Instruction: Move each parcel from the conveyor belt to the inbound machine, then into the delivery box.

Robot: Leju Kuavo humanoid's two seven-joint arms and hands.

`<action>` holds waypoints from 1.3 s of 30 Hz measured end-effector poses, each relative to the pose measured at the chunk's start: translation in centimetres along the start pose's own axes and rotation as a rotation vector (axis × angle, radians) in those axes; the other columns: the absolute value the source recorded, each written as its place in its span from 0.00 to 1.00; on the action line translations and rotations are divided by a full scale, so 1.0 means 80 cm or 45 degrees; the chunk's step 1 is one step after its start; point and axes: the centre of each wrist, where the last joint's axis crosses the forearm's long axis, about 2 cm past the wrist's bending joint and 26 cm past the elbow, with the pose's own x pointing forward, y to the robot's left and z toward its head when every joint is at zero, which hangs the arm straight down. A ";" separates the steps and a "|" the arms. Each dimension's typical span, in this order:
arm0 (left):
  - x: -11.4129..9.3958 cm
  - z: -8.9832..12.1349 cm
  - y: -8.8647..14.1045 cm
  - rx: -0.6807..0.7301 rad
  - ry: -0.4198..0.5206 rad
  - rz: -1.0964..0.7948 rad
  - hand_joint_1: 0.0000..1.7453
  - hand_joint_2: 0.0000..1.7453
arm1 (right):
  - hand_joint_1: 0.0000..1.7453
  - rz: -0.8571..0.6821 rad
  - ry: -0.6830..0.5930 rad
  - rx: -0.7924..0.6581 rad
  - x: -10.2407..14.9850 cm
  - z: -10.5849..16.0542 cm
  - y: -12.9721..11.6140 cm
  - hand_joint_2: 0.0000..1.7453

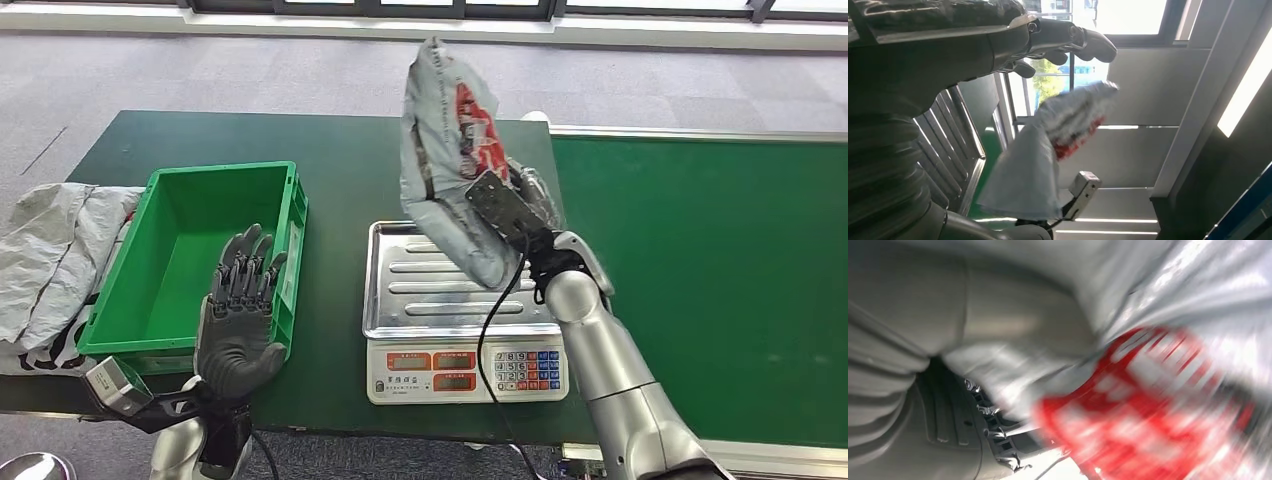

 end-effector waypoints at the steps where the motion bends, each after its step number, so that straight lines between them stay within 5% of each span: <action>1: -0.001 -0.001 0.000 -0.001 0.004 0.003 0.00 1.00 | 0.00 -0.015 -0.013 0.062 -0.002 -0.003 0.016 1.00; 8: -0.011 0.000 0.003 0.004 0.017 0.010 0.00 1.00 | 0.00 -0.032 -0.086 0.280 -0.022 0.002 0.078 1.00; 18: -0.009 0.018 0.000 0.000 0.032 -0.010 0.00 1.00 | 0.00 0.032 -0.187 0.020 -0.065 0.047 0.048 1.00; 27: -0.006 0.049 0.005 0.027 0.022 -0.020 0.00 1.00 | 0.00 0.057 -0.209 -0.427 -0.127 0.168 -0.024 1.00; 33: 0.002 0.050 0.006 -0.013 0.071 -0.109 0.00 1.00 | 0.00 0.001 -0.249 -0.651 -0.106 0.272 -0.024 1.00; 39: 0.005 0.047 0.007 -0.031 0.080 -0.156 0.00 1.00 | 0.00 0.023 -0.292 -0.723 -0.086 0.307 -0.034 1.00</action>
